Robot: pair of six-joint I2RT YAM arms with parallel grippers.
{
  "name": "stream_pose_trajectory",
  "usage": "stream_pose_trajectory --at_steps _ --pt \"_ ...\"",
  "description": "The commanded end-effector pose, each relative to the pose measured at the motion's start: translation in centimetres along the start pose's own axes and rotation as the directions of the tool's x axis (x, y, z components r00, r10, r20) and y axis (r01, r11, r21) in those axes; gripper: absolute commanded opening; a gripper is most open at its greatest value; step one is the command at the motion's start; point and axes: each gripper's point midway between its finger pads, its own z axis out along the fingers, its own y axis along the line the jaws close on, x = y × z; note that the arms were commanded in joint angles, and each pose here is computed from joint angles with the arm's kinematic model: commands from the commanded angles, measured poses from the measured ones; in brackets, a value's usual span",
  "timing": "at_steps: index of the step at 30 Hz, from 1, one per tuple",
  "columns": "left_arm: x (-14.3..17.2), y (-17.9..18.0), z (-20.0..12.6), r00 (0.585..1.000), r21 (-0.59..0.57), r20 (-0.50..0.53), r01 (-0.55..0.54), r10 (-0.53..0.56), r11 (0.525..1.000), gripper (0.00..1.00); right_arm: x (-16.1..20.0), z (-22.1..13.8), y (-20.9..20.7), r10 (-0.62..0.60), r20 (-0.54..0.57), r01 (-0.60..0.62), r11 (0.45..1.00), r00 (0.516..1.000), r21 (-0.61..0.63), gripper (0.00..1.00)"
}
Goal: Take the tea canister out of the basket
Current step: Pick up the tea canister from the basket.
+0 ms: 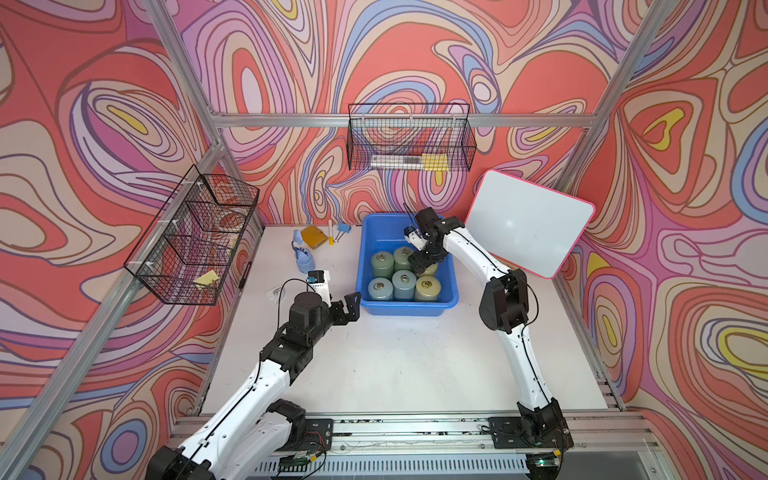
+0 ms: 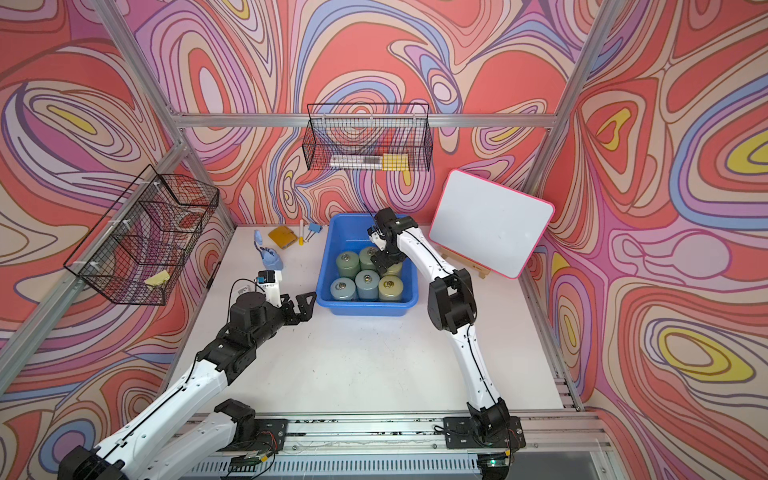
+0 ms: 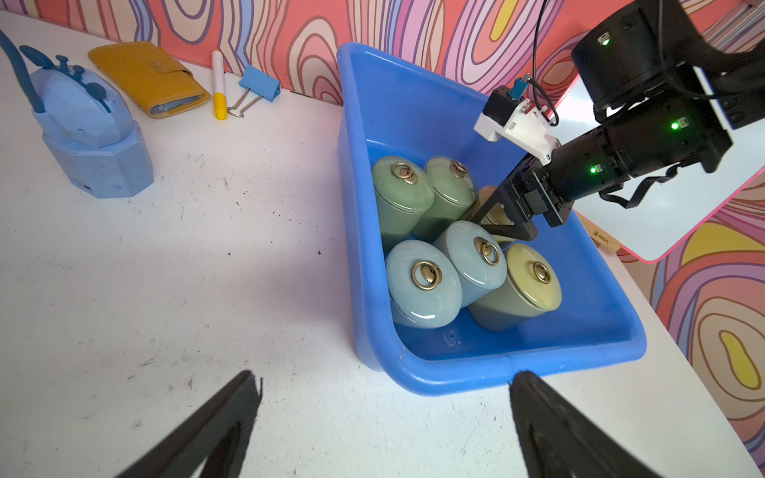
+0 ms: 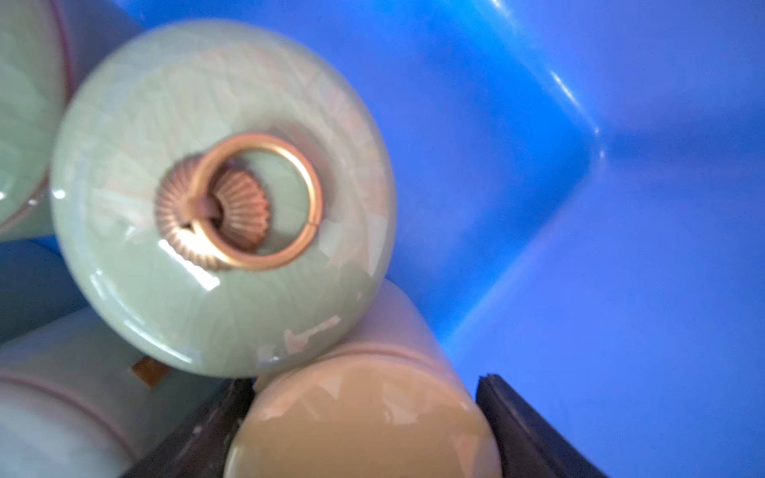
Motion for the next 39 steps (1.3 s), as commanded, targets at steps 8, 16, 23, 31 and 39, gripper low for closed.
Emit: stream_pose_trajectory --at_steps 8,16,23,31,39 --pt "0.0 -0.1 0.1 1.000 0.007 0.009 -0.017 0.017 1.000 0.99 1.4 0.2 -0.6 0.062 -0.053 -0.062 0.998 0.997 0.005 0.66" --pt "0.0 -0.1 0.1 1.000 0.003 0.011 -0.016 0.016 1.000 0.99 -0.5 -2.9 -1.3 0.085 0.037 -0.087 0.995 0.996 0.045 0.61" --pt "0.0 0.0 0.1 1.000 0.002 0.009 -0.018 0.018 1.000 0.99 -1.6 -5.9 -1.6 0.092 0.103 -0.100 0.992 0.990 0.075 0.60" --pt "0.0 0.0 0.0 1.000 0.000 0.010 -0.016 0.016 1.000 0.99 -2.2 -8.2 -2.1 0.097 0.149 -0.112 0.989 0.984 0.099 0.60" --pt "0.0 0.1 0.0 1.000 -0.005 0.012 -0.015 0.015 1.000 0.99 -2.6 -10.0 -2.1 0.103 0.184 -0.122 0.988 0.978 0.097 0.60"
